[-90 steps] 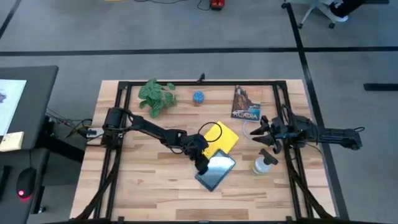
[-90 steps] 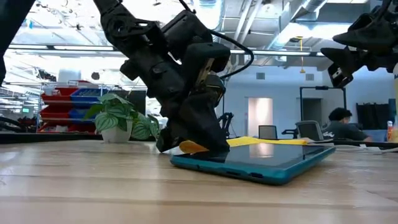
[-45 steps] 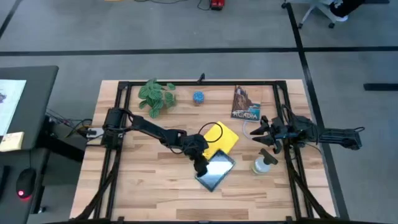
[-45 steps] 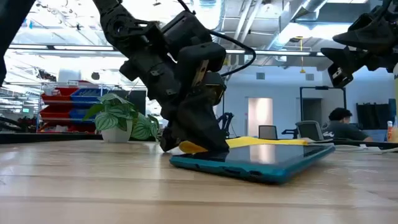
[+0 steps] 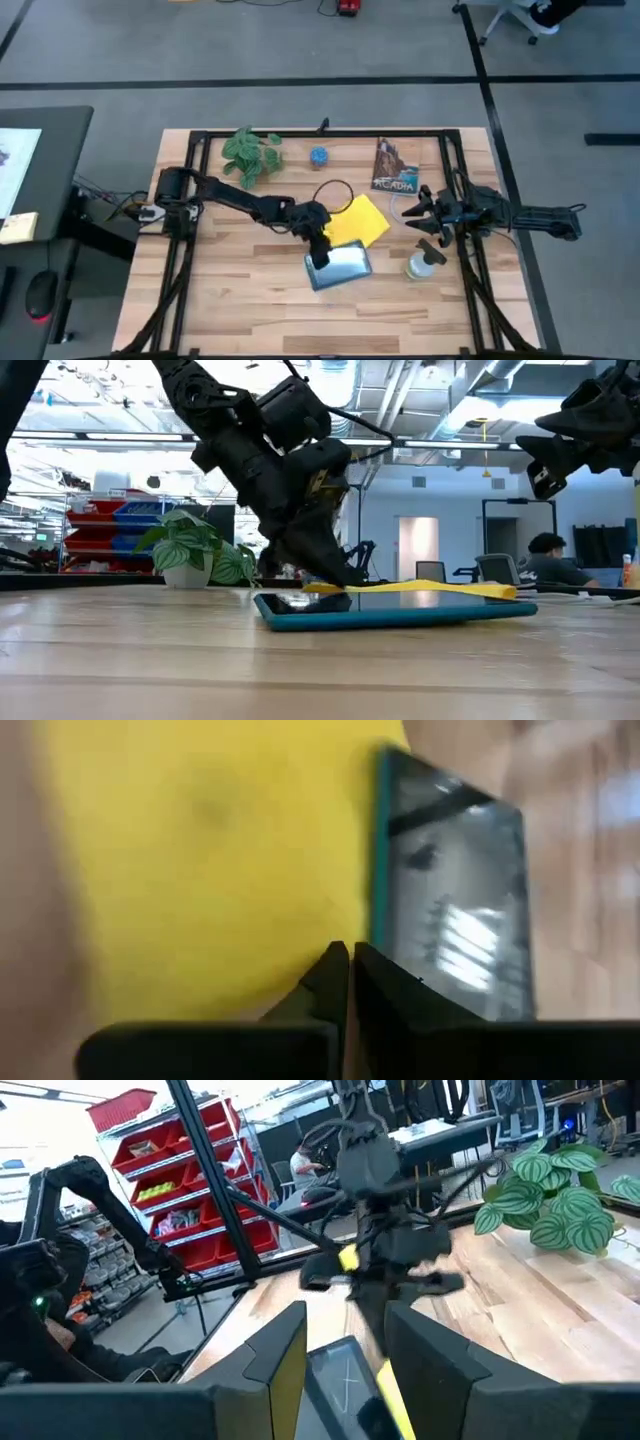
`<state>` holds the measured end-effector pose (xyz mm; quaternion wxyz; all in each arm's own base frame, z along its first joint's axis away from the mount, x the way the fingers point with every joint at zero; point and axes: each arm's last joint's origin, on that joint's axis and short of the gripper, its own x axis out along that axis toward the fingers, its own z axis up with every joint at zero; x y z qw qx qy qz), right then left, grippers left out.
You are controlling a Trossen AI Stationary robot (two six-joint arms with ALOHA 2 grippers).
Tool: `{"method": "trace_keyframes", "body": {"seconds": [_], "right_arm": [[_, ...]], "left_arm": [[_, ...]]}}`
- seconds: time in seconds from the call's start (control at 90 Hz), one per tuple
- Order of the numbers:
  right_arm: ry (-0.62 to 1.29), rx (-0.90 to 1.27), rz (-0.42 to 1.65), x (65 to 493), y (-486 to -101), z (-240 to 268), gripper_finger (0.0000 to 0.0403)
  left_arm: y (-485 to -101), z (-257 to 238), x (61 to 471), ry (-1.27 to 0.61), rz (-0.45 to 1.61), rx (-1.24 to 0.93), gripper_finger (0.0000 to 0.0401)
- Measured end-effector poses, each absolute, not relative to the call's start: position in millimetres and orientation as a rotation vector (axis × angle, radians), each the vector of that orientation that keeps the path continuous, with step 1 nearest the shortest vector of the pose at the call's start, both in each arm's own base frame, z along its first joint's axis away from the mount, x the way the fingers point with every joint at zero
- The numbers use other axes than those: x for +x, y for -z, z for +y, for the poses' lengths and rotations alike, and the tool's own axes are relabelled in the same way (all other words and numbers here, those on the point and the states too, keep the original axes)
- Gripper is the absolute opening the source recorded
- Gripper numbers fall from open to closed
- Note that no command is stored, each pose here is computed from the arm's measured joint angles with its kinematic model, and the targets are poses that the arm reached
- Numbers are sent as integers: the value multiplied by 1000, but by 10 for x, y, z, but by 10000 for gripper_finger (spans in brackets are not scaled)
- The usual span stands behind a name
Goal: Apply microfiber cloth
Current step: Prepare the blue tablet
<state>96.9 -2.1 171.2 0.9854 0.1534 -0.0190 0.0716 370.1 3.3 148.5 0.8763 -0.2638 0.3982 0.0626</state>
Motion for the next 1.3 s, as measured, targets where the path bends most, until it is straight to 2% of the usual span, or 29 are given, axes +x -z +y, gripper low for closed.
{"method": "trace_keyframes", "body": {"seconds": [0.178,0.356,0.478,0.6,0.844,0.944,1.067,1.167,1.3], "right_arm": [[-147,398,-31,969,-1713,-19,127],[-146,401,-31,970,-1712,-20,127],[-131,400,-34,970,-1712,-24,127],[-124,399,-35,970,-1711,-26,127],[-109,401,-26,978,-1702,-30,127],[-83,404,-18,986,-1691,-38,127],[-62,409,-5,995,-1678,-45,127],[-60,410,1,999,-1673,-45,127],[-47,411,6,1003,-1665,-49,127]], "left_arm": [[-1701,158,3612,-122,816,-473,0],[-1798,-74,3508,187,900,-371,0],[-1742,-246,3490,286,938,-306,9],[-1690,-331,3534,310,912,-254,52],[-1676,-389,3692,340,751,-157,180],[-1636,-540,3745,417,685,-48,207],[-1571,-766,3808,531,678,18,200],[-1566,-970,3886,645,663,16,172],[-1491,-1137,4009,647,719,32,129]]}}
